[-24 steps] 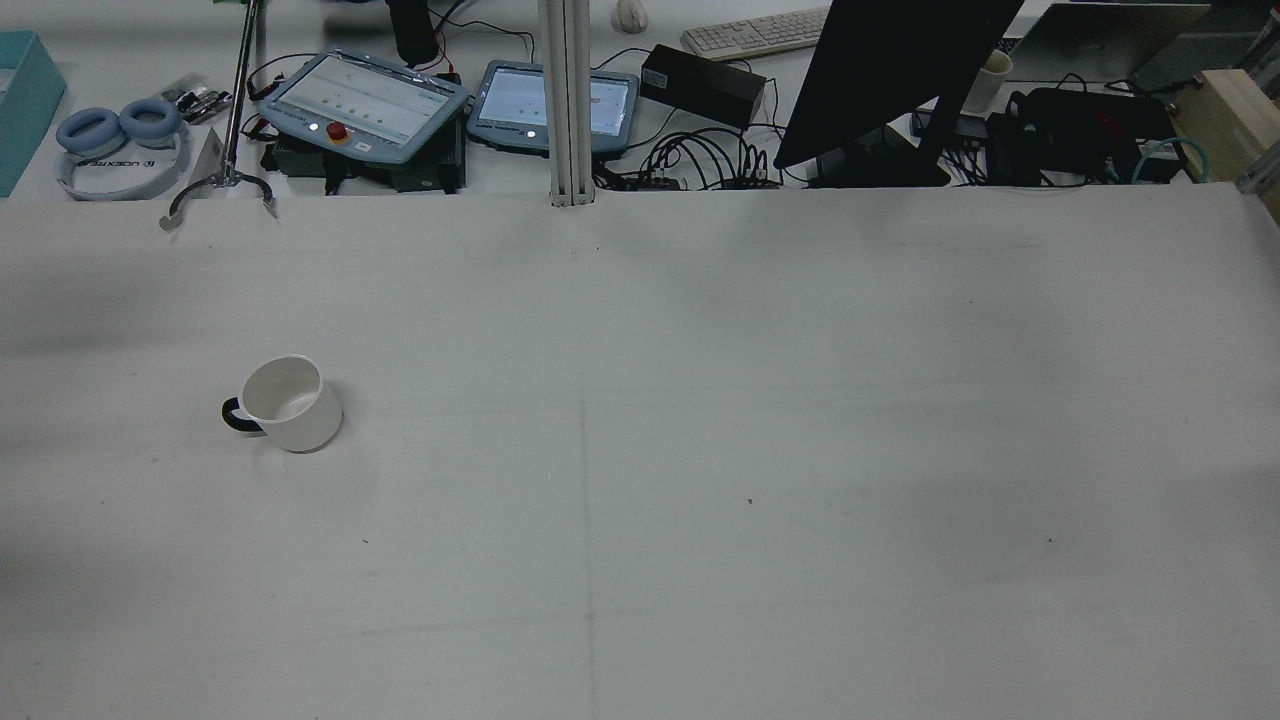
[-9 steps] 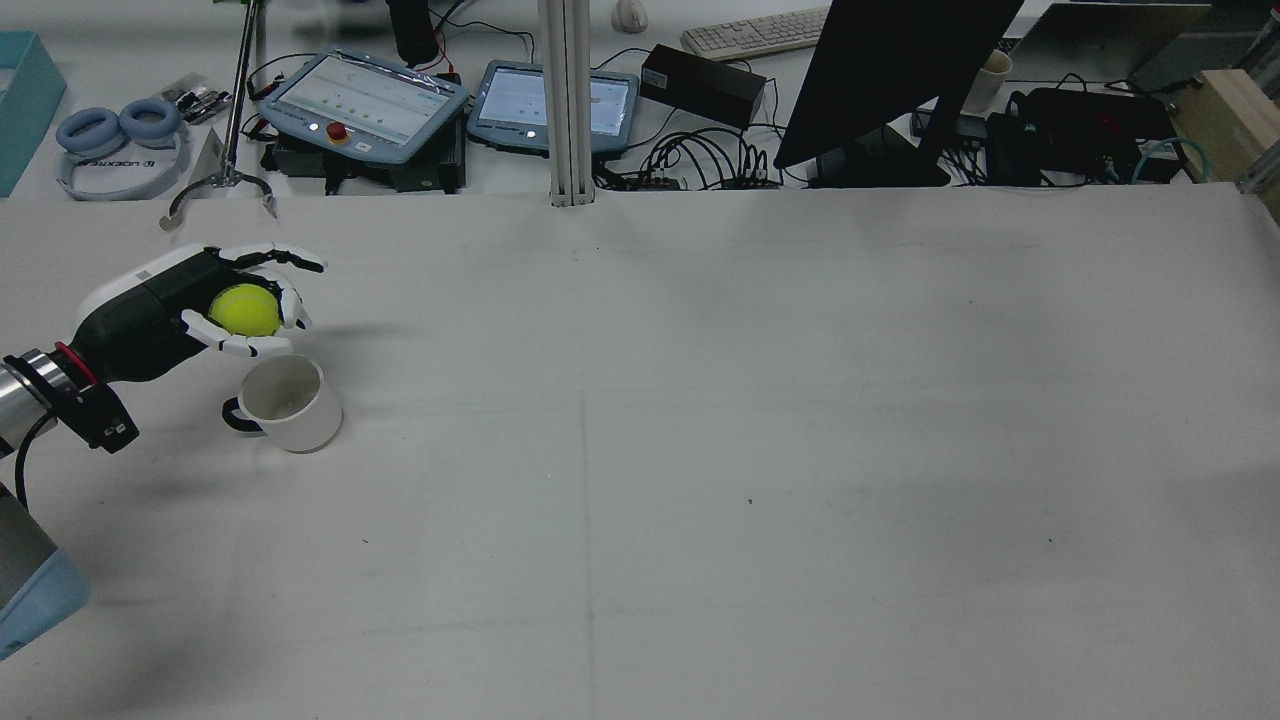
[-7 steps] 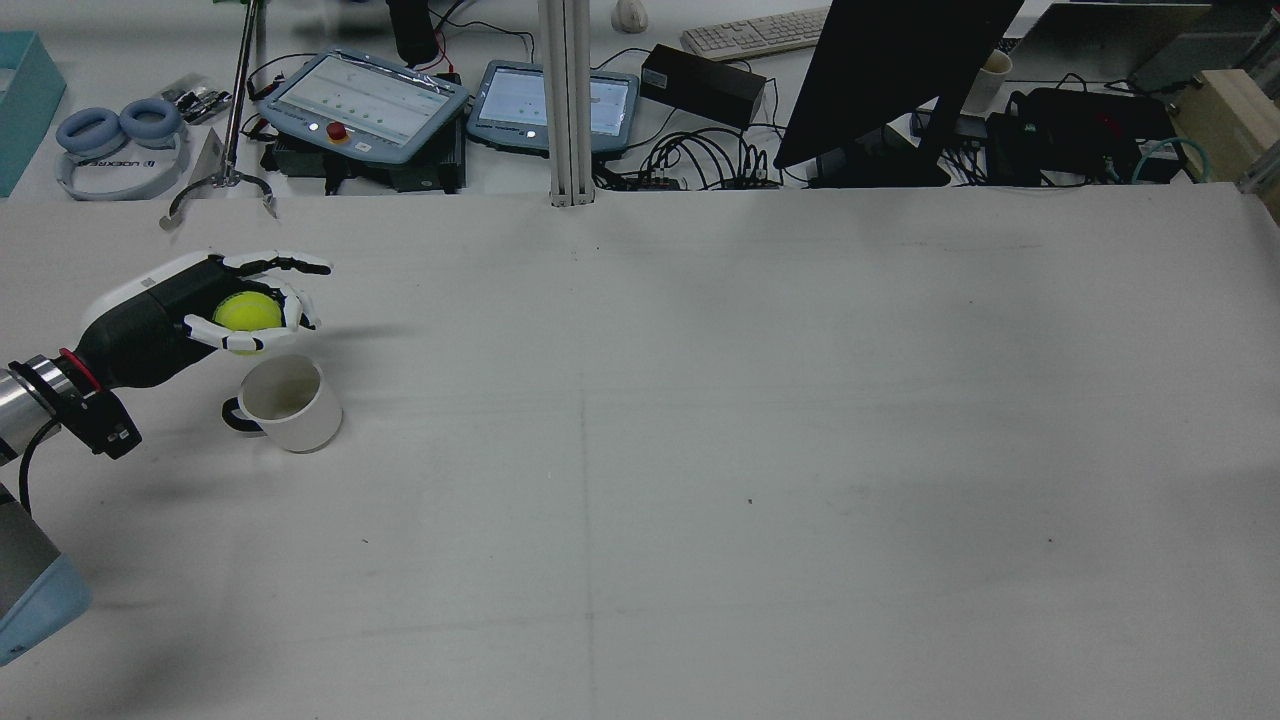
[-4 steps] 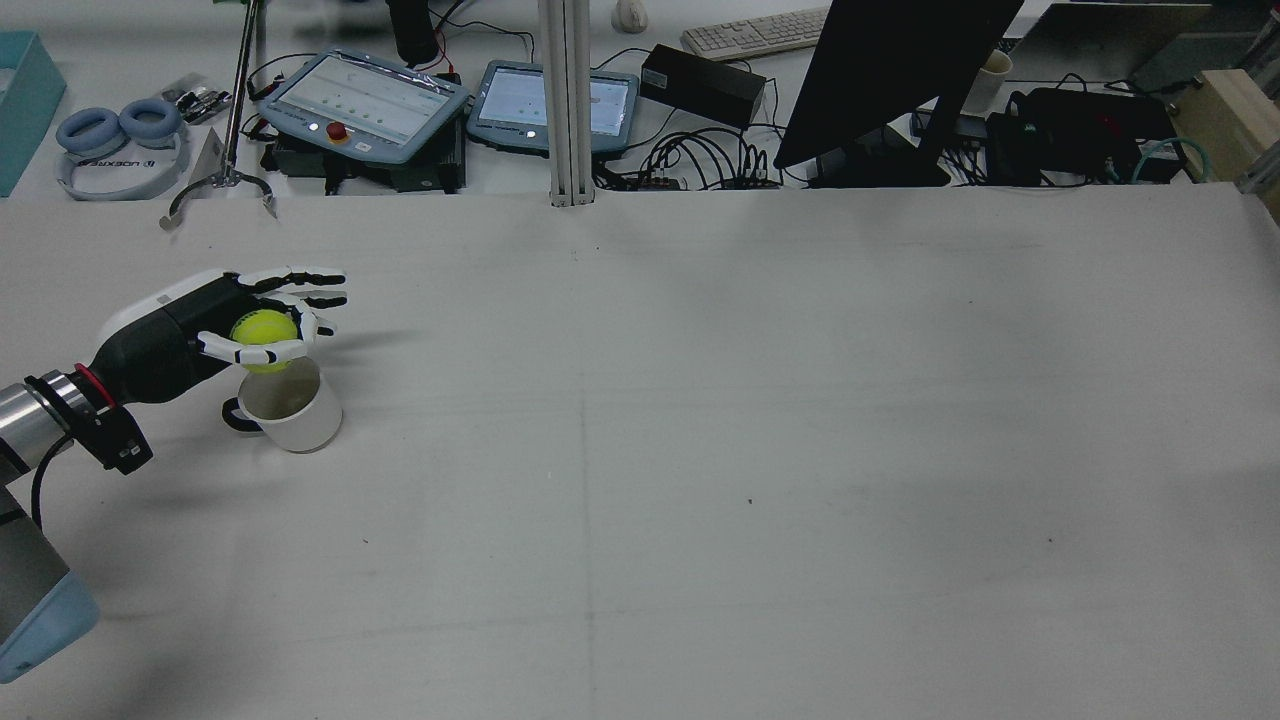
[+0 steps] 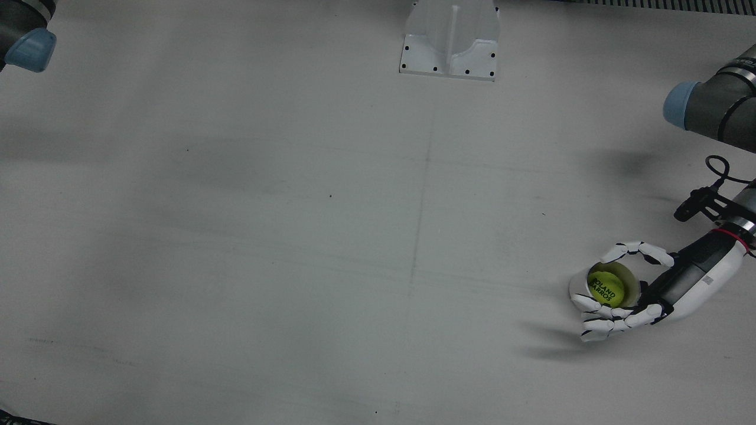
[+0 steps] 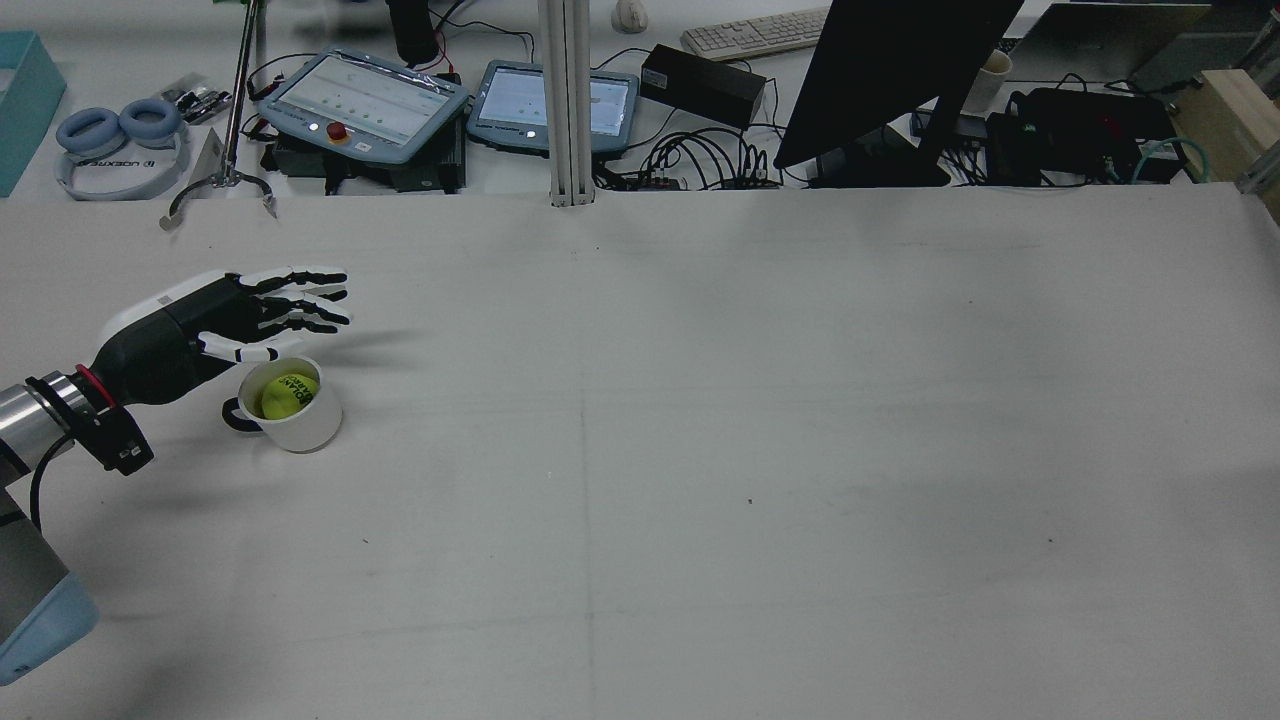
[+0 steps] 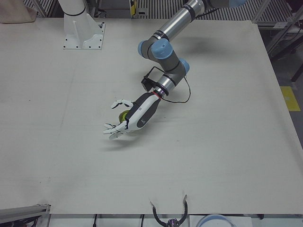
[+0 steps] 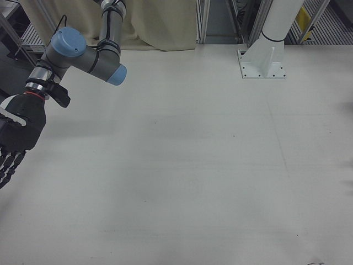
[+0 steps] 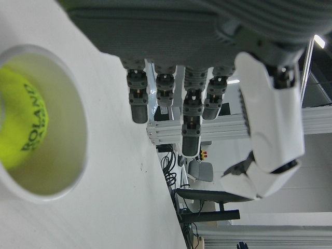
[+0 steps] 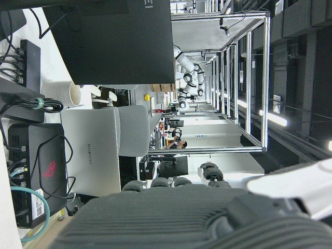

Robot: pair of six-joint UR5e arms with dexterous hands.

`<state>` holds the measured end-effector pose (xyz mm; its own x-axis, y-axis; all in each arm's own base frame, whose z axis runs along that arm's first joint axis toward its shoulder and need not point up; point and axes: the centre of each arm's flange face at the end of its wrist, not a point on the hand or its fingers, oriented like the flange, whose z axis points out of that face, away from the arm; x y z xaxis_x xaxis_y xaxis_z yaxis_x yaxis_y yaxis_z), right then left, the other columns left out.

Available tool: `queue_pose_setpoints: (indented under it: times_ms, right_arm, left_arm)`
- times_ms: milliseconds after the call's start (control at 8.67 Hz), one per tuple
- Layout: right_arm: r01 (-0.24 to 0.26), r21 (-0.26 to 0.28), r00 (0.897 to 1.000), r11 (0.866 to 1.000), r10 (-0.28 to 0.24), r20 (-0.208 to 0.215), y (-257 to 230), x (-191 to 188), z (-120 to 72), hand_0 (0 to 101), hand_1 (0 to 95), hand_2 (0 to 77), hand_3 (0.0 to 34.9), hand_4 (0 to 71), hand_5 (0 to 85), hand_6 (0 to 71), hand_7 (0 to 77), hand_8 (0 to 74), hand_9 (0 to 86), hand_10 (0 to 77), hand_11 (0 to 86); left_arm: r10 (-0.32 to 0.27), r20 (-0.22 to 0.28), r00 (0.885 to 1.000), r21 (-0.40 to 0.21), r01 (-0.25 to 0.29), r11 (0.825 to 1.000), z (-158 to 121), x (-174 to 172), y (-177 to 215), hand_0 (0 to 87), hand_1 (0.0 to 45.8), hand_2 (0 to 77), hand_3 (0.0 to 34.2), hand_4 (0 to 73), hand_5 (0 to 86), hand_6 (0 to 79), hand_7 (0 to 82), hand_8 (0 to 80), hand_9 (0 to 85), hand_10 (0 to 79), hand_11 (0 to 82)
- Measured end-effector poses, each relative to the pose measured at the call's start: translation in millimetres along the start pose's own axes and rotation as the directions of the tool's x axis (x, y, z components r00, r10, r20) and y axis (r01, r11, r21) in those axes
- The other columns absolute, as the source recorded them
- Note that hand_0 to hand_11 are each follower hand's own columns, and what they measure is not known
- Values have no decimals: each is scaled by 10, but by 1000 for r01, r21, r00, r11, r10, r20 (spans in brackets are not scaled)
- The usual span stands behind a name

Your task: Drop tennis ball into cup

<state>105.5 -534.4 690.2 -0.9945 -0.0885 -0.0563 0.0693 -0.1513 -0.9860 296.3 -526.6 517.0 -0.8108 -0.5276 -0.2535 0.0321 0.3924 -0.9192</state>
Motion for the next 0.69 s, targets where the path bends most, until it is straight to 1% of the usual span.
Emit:
queue_pose_setpoints:
  times_ms: [115,231,346,462,577,692]
  right_arm:
    - [1,0,1000,1000,-1,0,-1,-1,-1,0,5,5,0,0,0,0,5,0,0,0,5]
    - [1,0,1000,1000,-1,0,0,-1,0,0,5,5,0,0,0,0,5,0,0,0,5]
    - [1,0,1000,1000,-1,0,-1,-1,0,0,5,5,0,0,0,0,5,0,0,0,5]
    - [0,0,1000,1000,0,0,1,0,1,0,5,5,0,0,0,0,5,0,5,0,5]
    - [0,0,1000,1000,0,0,1,0,1,0,5,5,0,0,0,0,5,0,0,0,5]
    - [0,0,1000,1000,0,0,2,0,1,0,5,5,0,0,0,0,5,0,0,0,5]
  left_arm:
    - [-19,-26,999,1,19,1000,-28,169,2,500,251,360,0,202,153,535,158,164,120,174,262]
    - [-25,-73,997,12,26,1000,-94,485,-44,492,251,376,0,196,136,409,153,136,104,153,240]
    - [-11,-136,991,31,15,999,-210,924,-115,492,251,376,0,207,131,409,164,131,104,158,251]
    - [12,-196,981,57,-1,998,-369,1370,-195,490,251,387,0,213,131,376,174,131,109,153,251]
    - [35,-244,969,88,-14,996,-536,1728,-283,490,251,398,0,235,147,480,180,158,114,158,251]
    - [60,-292,954,121,-25,992,-731,2065,-382,490,245,398,0,245,114,475,202,158,114,169,251]
